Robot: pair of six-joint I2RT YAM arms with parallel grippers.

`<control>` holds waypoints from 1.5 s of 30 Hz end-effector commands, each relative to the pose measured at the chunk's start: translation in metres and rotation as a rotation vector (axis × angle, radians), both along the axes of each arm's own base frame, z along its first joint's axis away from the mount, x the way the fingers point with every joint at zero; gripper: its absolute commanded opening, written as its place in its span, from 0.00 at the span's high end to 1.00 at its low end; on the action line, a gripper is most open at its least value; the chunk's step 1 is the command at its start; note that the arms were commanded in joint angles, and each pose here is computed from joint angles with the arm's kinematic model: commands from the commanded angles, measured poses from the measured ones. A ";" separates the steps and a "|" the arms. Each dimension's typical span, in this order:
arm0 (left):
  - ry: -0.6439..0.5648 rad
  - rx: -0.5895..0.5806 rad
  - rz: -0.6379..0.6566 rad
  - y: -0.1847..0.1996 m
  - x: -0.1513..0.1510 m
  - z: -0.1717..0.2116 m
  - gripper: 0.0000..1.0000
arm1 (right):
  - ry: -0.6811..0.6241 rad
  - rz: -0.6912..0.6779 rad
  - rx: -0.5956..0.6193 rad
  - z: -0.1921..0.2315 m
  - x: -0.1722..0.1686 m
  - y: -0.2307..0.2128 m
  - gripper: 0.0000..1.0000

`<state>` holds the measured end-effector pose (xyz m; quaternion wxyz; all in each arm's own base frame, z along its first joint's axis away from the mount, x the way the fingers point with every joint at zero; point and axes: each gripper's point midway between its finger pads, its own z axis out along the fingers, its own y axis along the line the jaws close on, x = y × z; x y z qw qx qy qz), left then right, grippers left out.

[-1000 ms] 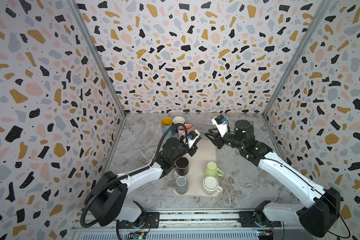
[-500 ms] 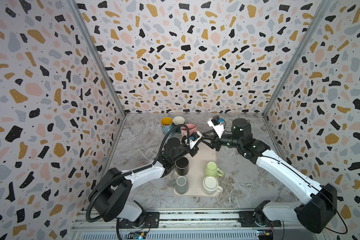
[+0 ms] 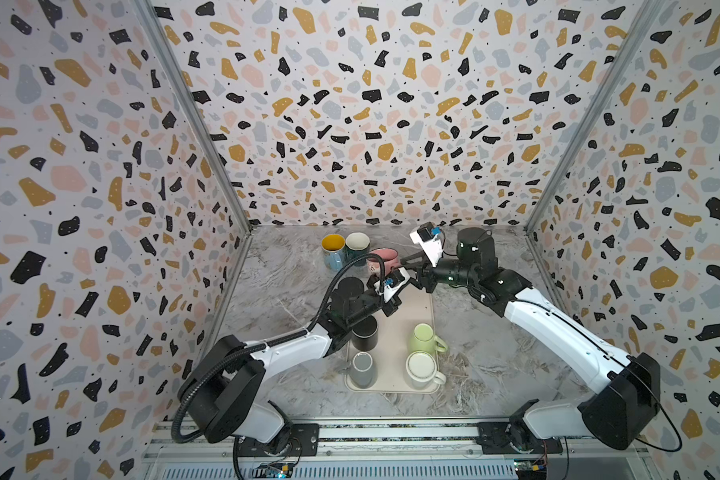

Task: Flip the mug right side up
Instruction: 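Close the right gripper on the pink mug's handle while the left gripper holds it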

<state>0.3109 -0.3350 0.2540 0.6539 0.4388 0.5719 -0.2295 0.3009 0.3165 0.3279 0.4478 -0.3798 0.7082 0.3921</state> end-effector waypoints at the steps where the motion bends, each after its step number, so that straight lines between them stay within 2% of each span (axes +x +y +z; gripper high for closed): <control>1: -0.246 -0.115 0.022 0.005 -0.007 0.068 1.00 | 0.029 -0.013 -0.029 0.008 0.001 0.000 0.60; 8: -0.263 -0.109 0.067 0.011 -0.004 0.067 1.00 | 0.104 -0.038 -0.089 -0.004 0.005 -0.002 0.61; 13: -0.279 -0.108 0.078 0.013 -0.004 0.068 1.00 | 0.099 -0.065 -0.090 0.000 0.005 -0.007 0.59; 22: -0.284 -0.118 0.061 0.011 -0.007 0.072 1.00 | 0.152 -0.020 -0.104 -0.007 0.004 0.002 0.56; 40: -0.309 -0.081 0.067 0.008 -0.011 0.066 1.00 | 0.272 -0.039 -0.172 -0.036 0.017 0.010 0.60; 43: -0.312 -0.071 0.067 0.006 -0.012 0.064 1.00 | 0.291 -0.043 -0.179 -0.042 0.018 0.011 0.65; 45: -0.316 -0.061 0.070 0.006 -0.013 0.063 1.00 | 0.307 -0.044 -0.186 -0.046 0.019 0.011 0.73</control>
